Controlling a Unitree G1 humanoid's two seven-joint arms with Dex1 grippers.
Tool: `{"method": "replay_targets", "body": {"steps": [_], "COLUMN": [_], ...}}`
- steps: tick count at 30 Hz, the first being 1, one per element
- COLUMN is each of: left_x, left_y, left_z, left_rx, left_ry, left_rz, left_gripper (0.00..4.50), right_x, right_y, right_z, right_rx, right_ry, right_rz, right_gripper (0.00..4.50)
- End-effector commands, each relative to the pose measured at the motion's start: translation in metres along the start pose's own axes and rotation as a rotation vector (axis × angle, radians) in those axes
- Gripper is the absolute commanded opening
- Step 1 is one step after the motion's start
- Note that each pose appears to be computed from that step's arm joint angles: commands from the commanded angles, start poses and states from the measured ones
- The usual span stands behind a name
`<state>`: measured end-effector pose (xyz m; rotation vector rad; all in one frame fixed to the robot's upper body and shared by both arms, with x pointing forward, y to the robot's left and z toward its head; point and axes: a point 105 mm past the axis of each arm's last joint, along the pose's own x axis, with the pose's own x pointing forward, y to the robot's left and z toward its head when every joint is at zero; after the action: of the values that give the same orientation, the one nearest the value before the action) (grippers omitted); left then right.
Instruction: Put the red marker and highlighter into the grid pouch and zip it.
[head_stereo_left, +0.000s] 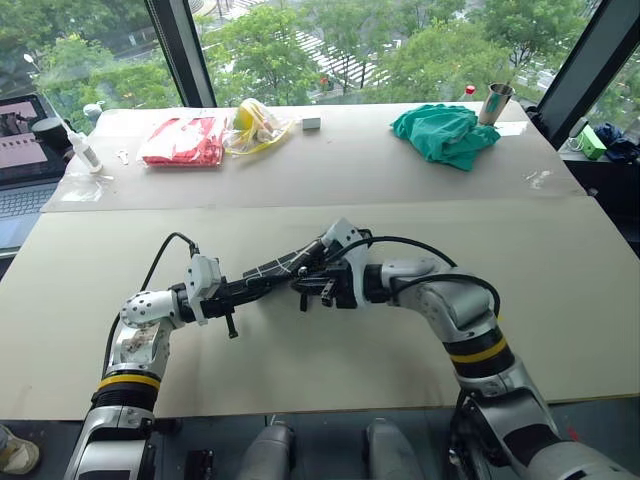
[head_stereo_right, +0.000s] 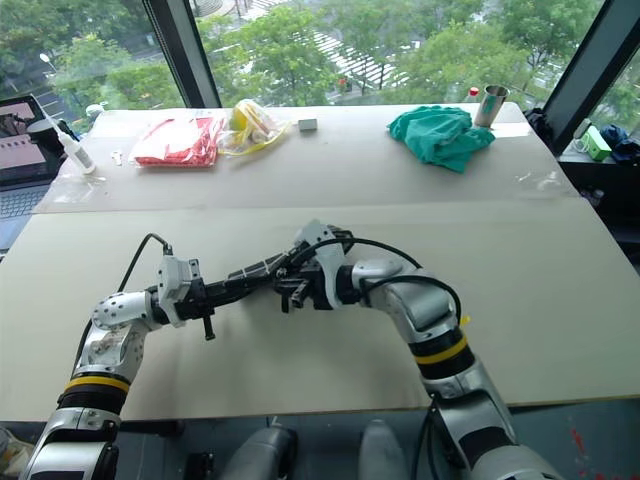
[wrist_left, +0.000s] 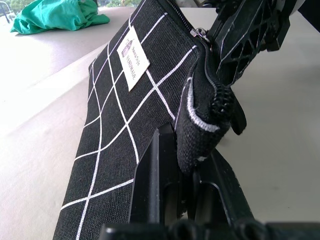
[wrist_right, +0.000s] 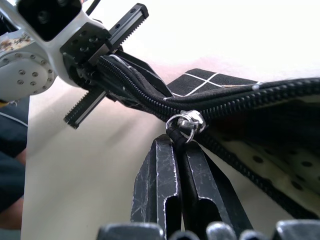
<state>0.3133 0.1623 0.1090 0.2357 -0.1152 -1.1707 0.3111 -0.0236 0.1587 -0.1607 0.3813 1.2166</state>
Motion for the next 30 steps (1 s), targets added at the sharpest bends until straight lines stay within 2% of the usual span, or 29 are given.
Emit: {"method": "replay_targets", "body": {"steps": [1, 5, 8, 12, 14, 15, 19, 21, 24, 27, 29, 30], "left_x": [-0.003, -0.003, -0.003, -0.003, -0.003, -0.003, -0.002, -0.002, -0.001, 0.001, 0.001, 0.000], "left_y": [-0.001, -0.002, -0.002, -0.001, -0.001, 0.000, 0.000, -0.001, -0.002, -0.003, -0.002, -0.001], "left_z": [0.005, 0.004, 0.004, 0.004, 0.005, 0.005, 0.006, 0.006, 0.007, 0.009, 0.012, 0.014], "left_rx": [0.016, 0.015, 0.014, 0.016, 0.017, 0.017, 0.020, 0.023, 0.032, 0.052, 0.071, 0.089], "left_ry": [-0.017, -0.016, -0.016, -0.016, -0.017, -0.017, -0.019, -0.019, -0.016, -0.010, -0.009, -0.005], "left_rz": [0.012, 0.013, 0.011, 0.009, 0.007, 0.007, 0.000, -0.008, -0.029, -0.066, -0.088, -0.104], "left_gripper": [0.00, 0.00, 0.00, 0.00, 0.00, 0.00, 0.00, 0.00, 0.00, 0.00, 0.00, 0.00], "right_x": [-0.037, -0.091, -0.124, -0.139, -0.138, -0.135, -0.125, -0.126, -0.135, -0.161, -0.181, -0.191], "right_y": [0.012, 0.000, -0.035, -0.056, -0.060, -0.058, -0.042, -0.041, -0.042, -0.060, -0.070, -0.074], "right_z": [0.025, 0.002, -0.017, -0.017, -0.013, -0.012, -0.018, -0.020, -0.023, -0.034, -0.032, -0.024], "right_rx": [-0.146, -0.350, -0.402, -0.432, -0.431, -0.420, -0.361, -0.230, -0.170, -0.155, -0.152, -0.148], "right_ry": [-0.047, 0.121, 0.270, 0.295, 0.264, 0.243, 0.212, 0.173, 0.163, 0.208, 0.175, 0.109], "right_rz": [0.054, 0.014, -0.133, -0.213, -0.221, -0.205, -0.110, -0.103, -0.120, -0.227, -0.296, -0.326], "right_gripper": [0.01, 0.01, 0.01, 0.01, 0.71, 0.83, 2.25, 2.88, 2.88, 2.88, 2.88, 2.88]}}
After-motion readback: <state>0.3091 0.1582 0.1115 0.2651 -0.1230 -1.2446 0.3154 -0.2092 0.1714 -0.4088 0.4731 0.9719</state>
